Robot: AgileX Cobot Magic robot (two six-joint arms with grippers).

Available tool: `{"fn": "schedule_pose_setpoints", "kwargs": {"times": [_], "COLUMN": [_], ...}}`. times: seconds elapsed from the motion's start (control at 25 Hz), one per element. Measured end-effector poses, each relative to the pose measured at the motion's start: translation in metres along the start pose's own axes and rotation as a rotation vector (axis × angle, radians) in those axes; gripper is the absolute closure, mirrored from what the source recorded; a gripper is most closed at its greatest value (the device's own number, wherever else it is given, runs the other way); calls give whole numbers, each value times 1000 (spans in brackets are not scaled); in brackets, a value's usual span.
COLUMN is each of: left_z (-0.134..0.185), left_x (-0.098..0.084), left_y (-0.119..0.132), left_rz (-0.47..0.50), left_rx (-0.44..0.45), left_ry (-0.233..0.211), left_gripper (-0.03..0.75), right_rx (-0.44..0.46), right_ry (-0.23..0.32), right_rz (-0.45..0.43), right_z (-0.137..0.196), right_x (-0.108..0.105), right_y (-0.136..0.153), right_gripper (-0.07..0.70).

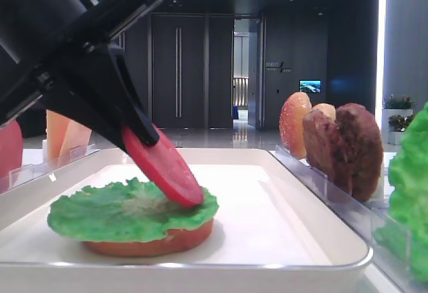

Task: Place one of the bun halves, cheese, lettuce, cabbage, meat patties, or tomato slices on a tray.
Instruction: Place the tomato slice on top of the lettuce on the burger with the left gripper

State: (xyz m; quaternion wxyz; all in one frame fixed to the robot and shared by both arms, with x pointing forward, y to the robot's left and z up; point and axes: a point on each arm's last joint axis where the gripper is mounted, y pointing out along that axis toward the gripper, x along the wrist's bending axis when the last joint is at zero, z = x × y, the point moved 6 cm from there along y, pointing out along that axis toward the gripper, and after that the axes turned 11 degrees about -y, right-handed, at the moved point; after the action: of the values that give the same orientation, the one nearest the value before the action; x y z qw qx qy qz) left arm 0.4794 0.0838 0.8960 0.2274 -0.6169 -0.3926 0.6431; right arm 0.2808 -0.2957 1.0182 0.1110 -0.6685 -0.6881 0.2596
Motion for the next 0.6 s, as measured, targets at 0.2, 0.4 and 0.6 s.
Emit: {"fn": "schedule_pose_setpoints", "kwargs": {"times": [0.2,0.4,0.6], "left_z": [0,0,0], "left_x": [0,0,0], "left_y": [0,0,1], "left_rz": [0,0,-1], "left_rx": [-1,-1,0], "left_ry": [-4,-5,-3], "left_gripper": [669,637,432], "right_rx": [0,0,0], "right_ry": [0,0,0], "right_rz": [0,0,0], "right_z": [0,0,0], "right_x": [0,0,0], "right_y": [0,0,0], "right_gripper": [48,48,48]}}
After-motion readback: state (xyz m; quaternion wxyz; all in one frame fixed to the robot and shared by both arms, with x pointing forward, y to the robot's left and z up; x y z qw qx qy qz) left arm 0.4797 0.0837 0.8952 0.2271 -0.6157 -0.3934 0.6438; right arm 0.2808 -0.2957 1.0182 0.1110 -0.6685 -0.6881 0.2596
